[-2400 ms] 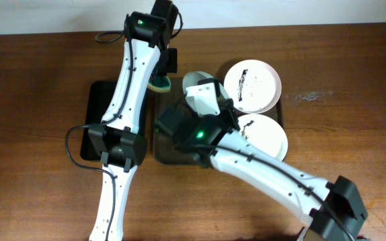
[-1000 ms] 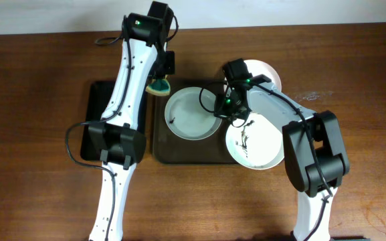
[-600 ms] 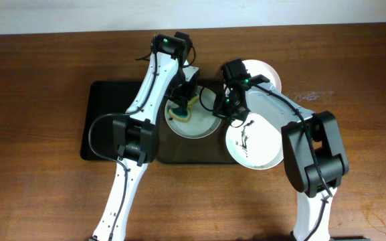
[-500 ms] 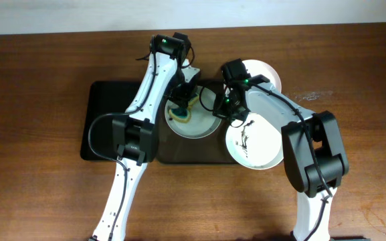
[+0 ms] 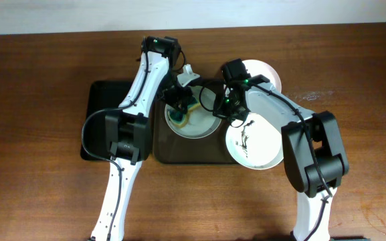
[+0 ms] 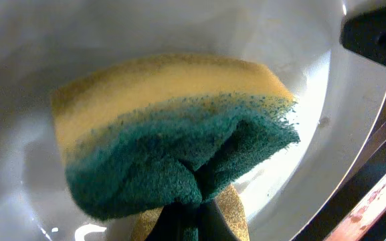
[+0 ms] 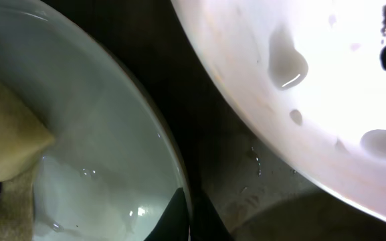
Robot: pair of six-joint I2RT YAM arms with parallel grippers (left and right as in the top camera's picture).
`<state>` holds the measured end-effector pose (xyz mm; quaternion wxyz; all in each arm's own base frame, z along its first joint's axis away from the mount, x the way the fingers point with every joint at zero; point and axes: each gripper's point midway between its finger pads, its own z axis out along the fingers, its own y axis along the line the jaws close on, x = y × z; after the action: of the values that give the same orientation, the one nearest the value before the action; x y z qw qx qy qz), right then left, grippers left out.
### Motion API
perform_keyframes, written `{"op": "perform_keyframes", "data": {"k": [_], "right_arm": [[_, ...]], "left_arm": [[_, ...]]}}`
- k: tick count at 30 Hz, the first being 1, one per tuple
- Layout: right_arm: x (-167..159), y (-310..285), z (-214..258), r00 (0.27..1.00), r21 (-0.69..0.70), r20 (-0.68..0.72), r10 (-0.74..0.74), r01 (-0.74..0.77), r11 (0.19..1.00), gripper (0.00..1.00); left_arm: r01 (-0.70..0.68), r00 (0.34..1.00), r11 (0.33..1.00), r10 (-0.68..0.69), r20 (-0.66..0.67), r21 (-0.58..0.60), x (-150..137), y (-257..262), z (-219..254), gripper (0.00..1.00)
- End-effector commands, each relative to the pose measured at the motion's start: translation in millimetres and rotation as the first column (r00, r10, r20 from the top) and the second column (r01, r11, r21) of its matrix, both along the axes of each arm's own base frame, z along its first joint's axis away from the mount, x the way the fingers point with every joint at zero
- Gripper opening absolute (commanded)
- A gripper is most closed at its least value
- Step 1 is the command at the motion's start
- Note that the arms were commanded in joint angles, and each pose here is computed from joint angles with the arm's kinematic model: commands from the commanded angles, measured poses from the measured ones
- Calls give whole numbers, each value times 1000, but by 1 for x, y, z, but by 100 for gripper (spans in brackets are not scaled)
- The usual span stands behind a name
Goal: Clean dirty plates on tray and stack at the side
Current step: 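Lower the plate back and scrub it again with the left-held sponge, then carry the cleaned plate with the right gripper to the table's right side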
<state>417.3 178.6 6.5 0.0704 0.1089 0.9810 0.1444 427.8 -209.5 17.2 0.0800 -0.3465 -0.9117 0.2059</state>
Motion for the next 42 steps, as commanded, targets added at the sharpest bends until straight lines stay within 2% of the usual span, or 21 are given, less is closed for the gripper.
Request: {"op": "perform_keyframes", "data": {"k": [1, 3, 6, 8, 10, 15, 17, 18, 22, 23, 25, 29, 31, 33, 36, 37, 38, 40, 41, 42], "right_arm": [[-1, -8, -9, 1000, -56, -1, -14, 14, 998, 4], [-1, -8, -9, 1000, -56, -1, -14, 14, 998, 4], [-1, -8, -8, 1000, -55, 2, -14, 14, 998, 4], [-1, -8, -8, 1000, -55, 2, -14, 14, 998, 4], [0, -8, -8, 1000, -55, 3, -14, 14, 998, 4], [0, -8, -8, 1000, -55, 3, -13, 14, 998, 4], [0, -8, -9, 1000, -55, 2, -13, 13, 998, 4], [0, -8, -9, 1000, -55, 2, -13, 13, 998, 4], [-1, -8, -9, 1000, -57, 3, -7, 7, 998, 4], [-1, -8, -9, 1000, -57, 3, -7, 7, 998, 4], [0, -8, -9, 1000, -58, 3, -7, 7, 998, 4], [-2, -9, -9, 1000, -64, 1, 12, -12, 998, 4], [-2, 2, 2, 995, -21, 16, 102, -101, 995, 4], [3, 4, 36, 986, -28, 62, 155, -154, 988, 4], [7, -10, 98, 974, -109, 158, 161, -145, 983, 4], [6, -17, 113, 969, -156, 190, 156, -127, 979, 4], [1, -33, 136, 957, -310, 242, 160, -80, 947, 4], [-5, -41, 158, 936, -488, 296, 192, -25, 873, 4], [-11, -41, 171, 917, -604, 341, 207, 46, 795, 4], [-16, -37, 180, 901, -664, 371, 226, 86, 743, 4]], "left_arm": [[-21, 1000, 998, 21, 9, 64, -2, 13, 12, 0], [-83, 996, 984, 88, -25, 159, -7, 26, 1, 0], [-149, 987, 968, 159, -33, 201, -6, 29, -7, 0], [-286, 958, 915, 283, 52, 286, 12, 39, -13, 0], [-407, 912, 832, 390, 124, 376, 20, 54, -16, 0], [-556, 818, 675, 549, 174, 485, 13, 70, -15, 0], [-615, 786, 661, 557, 268, 431, 36, 65, -18, 0], [-652, 758, 674, 562, 332, 347, 60, 53, -19, 0], [-696, 687, 695, 572, 448, 182, 103, 34, 2, 0], [-706, 665, 691, 571, 482, 156, 111, 35, 14, 0], [-736, 569, 675, 577, 585, 51, 135, 38, 66, 0], [-742, 485, 667, 603, 634, -66, 133, 44, 142, 0], [-744, 486, 665, 603, 633, -62, 120, 50, 161, 0], [-744, 511, 667, 598, 618, -29, 106, 55, 166, 0], [-720, 595, 694, 606, 527, 16, 84, 49, 157, 0], [-721, 604, 693, 611, 512, 23, 81, 51, 156, 0], [-728, 602, 685, 616, 509, 31, 81, 57, 155, 0], [-731, 602, 681, 618, 505, 39, 81, 60, 152, 0], [-729, 608, 683, 617, 501, 44, 81, 59, 150, 0], [-729, 612, 683, 615, 497, 52, 80, 59, 148, 0]]}}
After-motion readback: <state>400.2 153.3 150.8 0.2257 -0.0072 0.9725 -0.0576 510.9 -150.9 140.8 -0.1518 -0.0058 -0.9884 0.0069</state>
